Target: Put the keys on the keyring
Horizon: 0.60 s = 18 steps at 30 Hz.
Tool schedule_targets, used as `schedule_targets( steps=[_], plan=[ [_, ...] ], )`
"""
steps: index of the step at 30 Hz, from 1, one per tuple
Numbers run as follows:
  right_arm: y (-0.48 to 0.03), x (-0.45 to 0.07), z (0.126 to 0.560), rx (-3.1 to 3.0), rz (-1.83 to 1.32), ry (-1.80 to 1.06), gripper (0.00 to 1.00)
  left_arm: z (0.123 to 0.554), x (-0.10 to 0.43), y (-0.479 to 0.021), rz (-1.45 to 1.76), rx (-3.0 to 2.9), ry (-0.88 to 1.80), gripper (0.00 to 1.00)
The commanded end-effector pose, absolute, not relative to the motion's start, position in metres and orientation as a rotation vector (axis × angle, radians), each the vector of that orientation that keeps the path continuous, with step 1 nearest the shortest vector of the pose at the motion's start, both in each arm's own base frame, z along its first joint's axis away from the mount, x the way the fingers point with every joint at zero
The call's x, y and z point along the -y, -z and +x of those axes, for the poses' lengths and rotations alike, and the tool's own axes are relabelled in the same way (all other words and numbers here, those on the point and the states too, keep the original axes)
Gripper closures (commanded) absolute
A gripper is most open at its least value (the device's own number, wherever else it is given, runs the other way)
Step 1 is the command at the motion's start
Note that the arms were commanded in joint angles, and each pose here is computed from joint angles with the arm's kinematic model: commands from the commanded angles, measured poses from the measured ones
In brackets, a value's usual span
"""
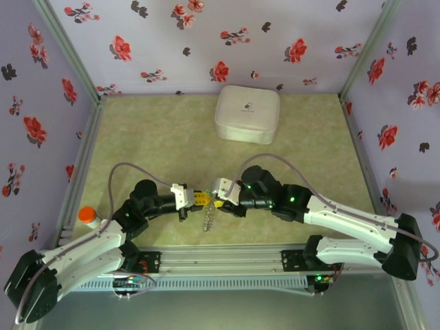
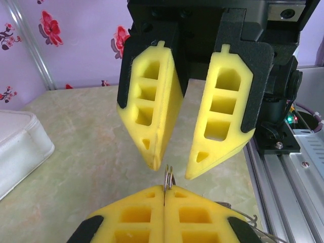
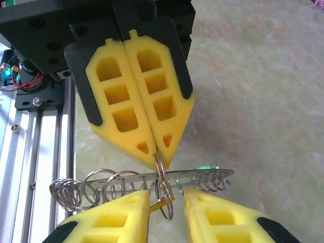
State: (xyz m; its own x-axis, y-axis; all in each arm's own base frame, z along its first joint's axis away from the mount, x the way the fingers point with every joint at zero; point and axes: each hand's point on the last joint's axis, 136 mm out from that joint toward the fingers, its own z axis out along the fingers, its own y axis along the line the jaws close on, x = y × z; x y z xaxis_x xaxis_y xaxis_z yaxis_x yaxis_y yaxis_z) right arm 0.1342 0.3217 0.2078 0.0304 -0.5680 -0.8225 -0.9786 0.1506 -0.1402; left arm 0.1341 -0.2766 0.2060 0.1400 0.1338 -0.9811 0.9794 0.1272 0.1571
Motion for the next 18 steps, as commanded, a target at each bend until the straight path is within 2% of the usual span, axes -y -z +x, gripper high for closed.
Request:
schedule_targets(
  steps=[1, 5, 18],
  plan=[
    [-0.209, -0.325, 0.143, -1.625, -1.485, -0.624, 0.72, 0.13, 0.279, -0.225, 1.254, -1.168, 0.953, 1.0],
    [-0.205, -0.329, 0.136, -1.631, -1.524, -0.664, 0.74, 0.129, 0.279, -0.225, 1.256, -1.164, 0.956, 1.0],
    [-0.209, -0.335, 0.13, -1.607, -1.543, -0.719, 0.99, 0.131, 0.279, -0.223, 1.257, -1.17, 0.945, 0.98]
  ],
)
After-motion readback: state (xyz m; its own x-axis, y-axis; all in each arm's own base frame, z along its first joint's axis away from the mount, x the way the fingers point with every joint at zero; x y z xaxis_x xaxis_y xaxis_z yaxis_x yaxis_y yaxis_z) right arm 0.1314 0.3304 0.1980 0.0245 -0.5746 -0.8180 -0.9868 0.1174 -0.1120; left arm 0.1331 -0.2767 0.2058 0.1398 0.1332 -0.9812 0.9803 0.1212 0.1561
